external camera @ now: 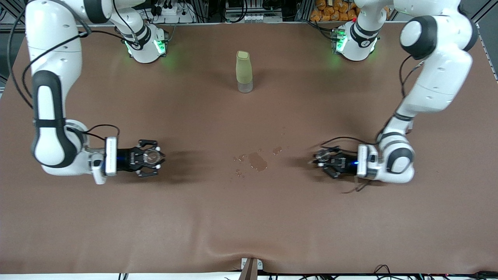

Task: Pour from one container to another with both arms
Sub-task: 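Return the beaker with the right gripper while the left gripper returns the jigger, then set the beaker and jigger on the table and open both grippers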

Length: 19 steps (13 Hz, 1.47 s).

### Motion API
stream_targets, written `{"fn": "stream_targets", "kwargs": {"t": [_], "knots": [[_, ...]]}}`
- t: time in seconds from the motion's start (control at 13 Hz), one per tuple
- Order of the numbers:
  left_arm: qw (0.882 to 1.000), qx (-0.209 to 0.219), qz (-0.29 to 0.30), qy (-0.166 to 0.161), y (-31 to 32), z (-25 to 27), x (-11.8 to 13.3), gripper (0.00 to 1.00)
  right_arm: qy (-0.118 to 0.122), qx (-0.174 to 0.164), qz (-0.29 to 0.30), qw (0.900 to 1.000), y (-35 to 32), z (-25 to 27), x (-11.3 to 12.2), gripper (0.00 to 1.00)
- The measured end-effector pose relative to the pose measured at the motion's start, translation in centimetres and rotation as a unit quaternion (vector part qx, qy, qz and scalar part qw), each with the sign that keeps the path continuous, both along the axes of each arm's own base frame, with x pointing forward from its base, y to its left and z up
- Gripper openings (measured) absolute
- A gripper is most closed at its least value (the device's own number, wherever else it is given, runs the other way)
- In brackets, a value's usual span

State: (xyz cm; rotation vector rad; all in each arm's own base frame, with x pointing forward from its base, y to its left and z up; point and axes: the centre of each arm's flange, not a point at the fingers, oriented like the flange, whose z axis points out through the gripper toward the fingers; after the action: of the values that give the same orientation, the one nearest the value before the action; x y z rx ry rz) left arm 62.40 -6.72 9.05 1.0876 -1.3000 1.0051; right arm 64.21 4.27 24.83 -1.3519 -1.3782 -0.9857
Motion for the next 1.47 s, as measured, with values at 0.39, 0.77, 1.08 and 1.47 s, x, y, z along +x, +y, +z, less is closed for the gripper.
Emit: {"fn": "stream_targets", "kwargs": {"t": [0.39,0.77,1.08,1.47], "knots": [[0.999,0.027,0.010,0.039,10.2,-0.4,-1.4,0.21,-0.042,-0.019,-0.027,0.999,-8.5,-2.0,-0.8,0.16],[0.995,0.055,0.014,0.081,12.8,-1.1,-2.2,0.21,-0.067,-0.021,-0.039,0.997,-12.2,-6.3,-2.1,0.16],[0.994,0.066,0.017,0.086,14.8,-1.4,-2.8,0.21,-0.084,-0.021,-0.048,0.995,-14.7,-9.2,-3.2,0.16],[0.997,0.057,0.010,0.049,14.4,-1.3,-2.7,0.21,-0.083,-0.018,-0.046,0.995,-15.8,-13.4,-4.8,0.16]]}}
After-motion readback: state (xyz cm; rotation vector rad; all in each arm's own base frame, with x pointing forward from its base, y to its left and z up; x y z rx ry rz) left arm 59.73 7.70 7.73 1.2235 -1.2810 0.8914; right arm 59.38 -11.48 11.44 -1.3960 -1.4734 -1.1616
